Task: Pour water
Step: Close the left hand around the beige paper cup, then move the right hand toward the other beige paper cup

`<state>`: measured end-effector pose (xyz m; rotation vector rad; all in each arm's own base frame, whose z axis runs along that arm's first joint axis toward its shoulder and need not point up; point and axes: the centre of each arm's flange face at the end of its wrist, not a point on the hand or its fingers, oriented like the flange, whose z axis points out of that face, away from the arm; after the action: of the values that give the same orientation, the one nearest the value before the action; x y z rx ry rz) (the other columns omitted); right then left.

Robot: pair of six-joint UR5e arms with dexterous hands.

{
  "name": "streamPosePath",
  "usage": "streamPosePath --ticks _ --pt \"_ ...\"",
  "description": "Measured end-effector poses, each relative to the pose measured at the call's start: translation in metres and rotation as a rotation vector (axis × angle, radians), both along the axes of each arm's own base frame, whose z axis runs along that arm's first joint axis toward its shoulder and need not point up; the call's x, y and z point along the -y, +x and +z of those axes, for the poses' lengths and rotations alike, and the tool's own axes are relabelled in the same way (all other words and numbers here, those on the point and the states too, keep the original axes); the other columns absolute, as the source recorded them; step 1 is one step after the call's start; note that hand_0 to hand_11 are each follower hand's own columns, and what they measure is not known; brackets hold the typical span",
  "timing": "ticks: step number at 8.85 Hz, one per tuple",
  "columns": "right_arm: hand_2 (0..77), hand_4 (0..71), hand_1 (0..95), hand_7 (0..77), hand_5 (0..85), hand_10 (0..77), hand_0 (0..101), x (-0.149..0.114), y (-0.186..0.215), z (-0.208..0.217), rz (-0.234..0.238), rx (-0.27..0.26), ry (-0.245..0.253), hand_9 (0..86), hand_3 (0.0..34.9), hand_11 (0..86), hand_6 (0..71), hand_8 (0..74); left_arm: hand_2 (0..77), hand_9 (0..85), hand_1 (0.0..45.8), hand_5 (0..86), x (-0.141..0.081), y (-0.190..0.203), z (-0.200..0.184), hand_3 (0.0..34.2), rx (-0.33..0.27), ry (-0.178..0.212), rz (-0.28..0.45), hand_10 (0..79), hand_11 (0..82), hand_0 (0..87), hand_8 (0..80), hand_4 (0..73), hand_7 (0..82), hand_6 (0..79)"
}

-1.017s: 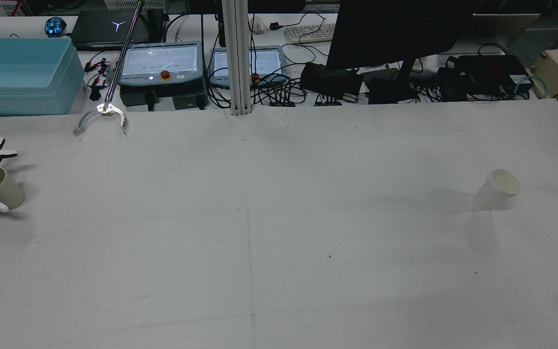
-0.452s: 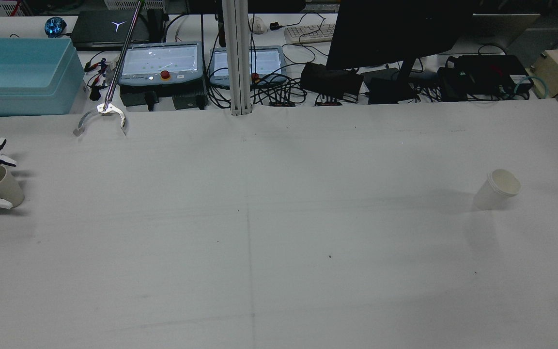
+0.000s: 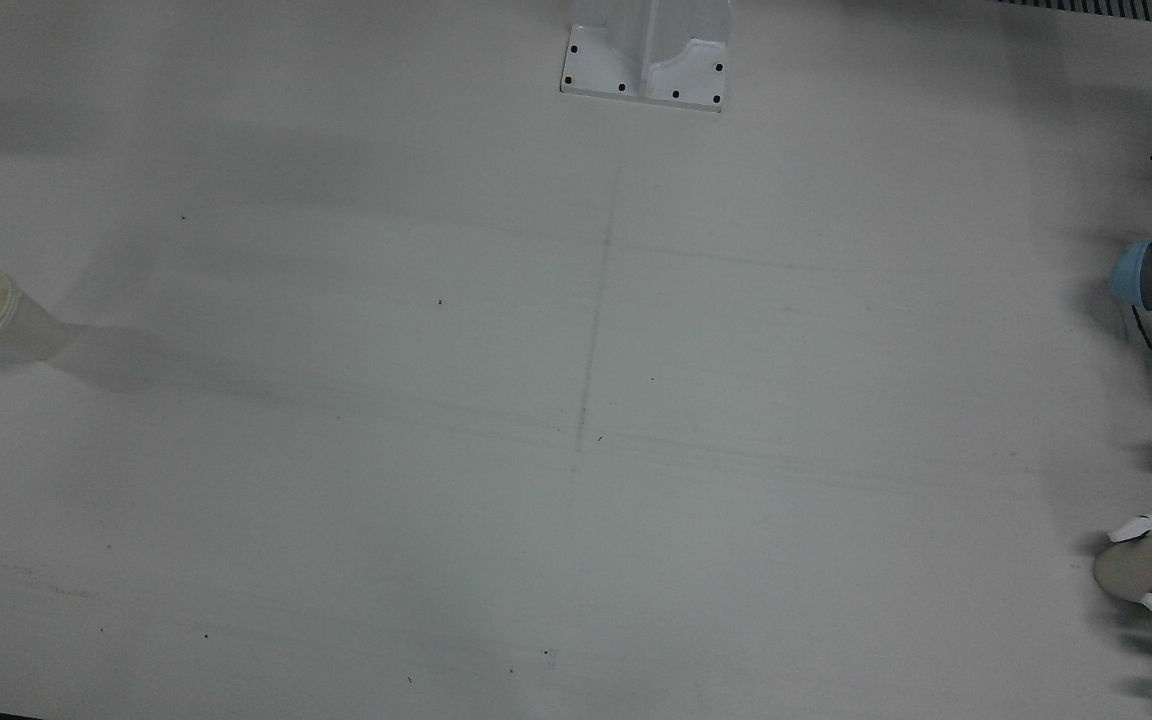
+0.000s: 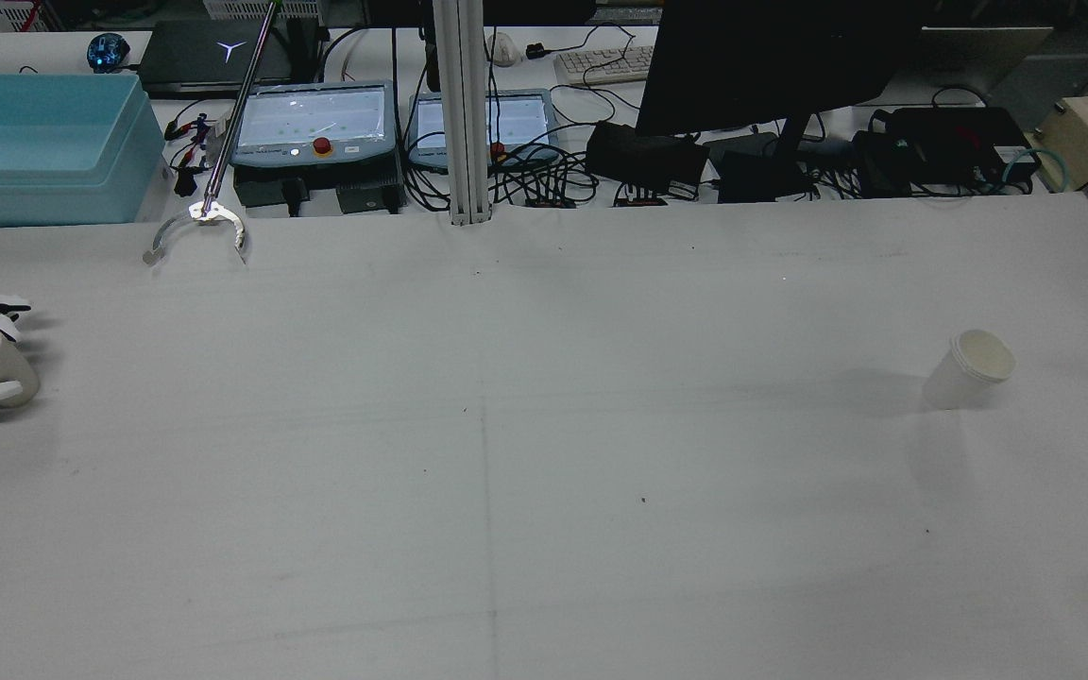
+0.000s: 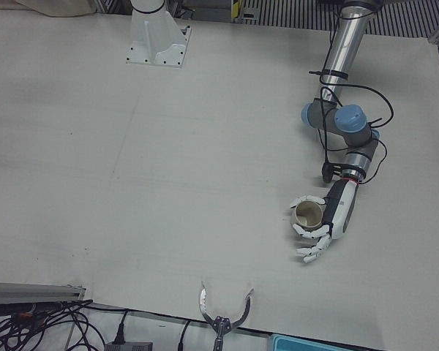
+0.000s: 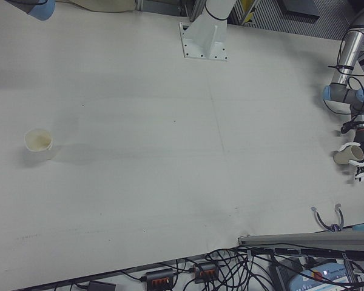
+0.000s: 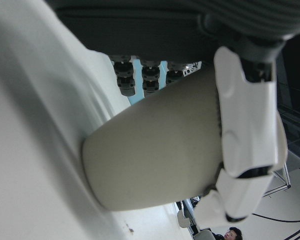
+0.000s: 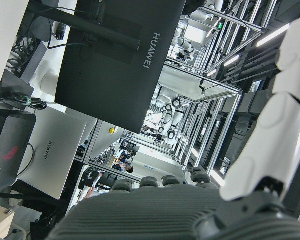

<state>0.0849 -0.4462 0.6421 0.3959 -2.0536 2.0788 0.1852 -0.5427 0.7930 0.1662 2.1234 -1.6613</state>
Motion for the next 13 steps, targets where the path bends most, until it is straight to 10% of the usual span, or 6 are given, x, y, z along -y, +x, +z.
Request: streamPosePath --ticks 3,13 --pt "12.0 3.8 12.5 1.1 0.5 0.5 45 0.000 0.001 -0.002 0.003 0.000 0.004 1.1 0.0 0.5 0.5 0.5 33.8 22.4 16.4 39.3 0.002 0.000 -0.011 0.0 -0.039 -0.039 0.007 9.8 18.5 79.3 14.7 48.0 35.5 16.4" --pt "13.1 3.8 12.5 1.1 0.5 0.0 45 0.002 -0.007 0.002 -0.015 -0.003 -0.005 1.1 0.0 1.1 0.5 0.5 36.5 24.0 14.7 38.2 0.016 -0.037 -0.069 0.2 -0.139 -0.064 0.002 9.3 16.4 58.9 15.8 49.6 36.5 18.5"
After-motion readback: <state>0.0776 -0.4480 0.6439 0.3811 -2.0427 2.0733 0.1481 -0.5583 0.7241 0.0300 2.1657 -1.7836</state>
